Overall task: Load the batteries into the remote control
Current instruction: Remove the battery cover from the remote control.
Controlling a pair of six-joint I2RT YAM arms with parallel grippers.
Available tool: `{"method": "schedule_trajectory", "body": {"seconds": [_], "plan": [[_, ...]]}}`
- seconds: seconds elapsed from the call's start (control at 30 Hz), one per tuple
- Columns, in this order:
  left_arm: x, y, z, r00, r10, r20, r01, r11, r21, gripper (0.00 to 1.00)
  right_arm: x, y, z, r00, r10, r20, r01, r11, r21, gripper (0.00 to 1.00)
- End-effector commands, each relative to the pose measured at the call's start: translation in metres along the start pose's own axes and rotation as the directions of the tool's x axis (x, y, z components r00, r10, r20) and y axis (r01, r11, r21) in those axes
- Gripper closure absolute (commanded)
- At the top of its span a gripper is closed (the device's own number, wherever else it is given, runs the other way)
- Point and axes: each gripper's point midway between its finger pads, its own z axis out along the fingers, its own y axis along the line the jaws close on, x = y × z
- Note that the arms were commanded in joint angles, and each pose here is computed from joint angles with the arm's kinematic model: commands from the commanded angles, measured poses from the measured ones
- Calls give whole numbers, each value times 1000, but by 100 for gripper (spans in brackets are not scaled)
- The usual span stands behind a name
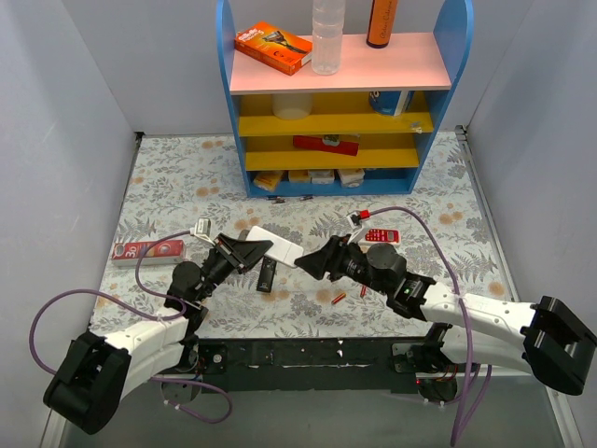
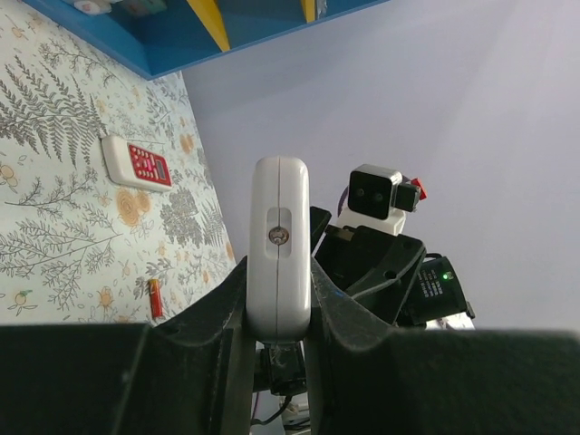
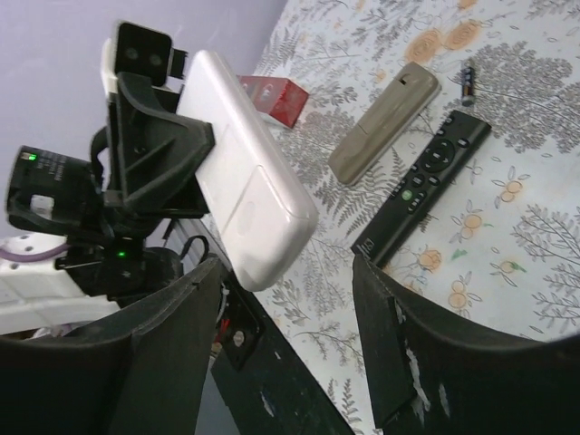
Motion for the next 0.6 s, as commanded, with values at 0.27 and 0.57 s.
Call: {"method": "schedule_trajectory", "body": {"seconds": [0.27,0.57], "plan": [[0,-22,1,993,-119,-14,120,990,77,100,-25,35,9,994,94,54,-81,974,-211,39],[1,-35,1,995,-95,-33,98,987,126,100,-16,13,15,991,128,32,-121,978,-170,54]]}}
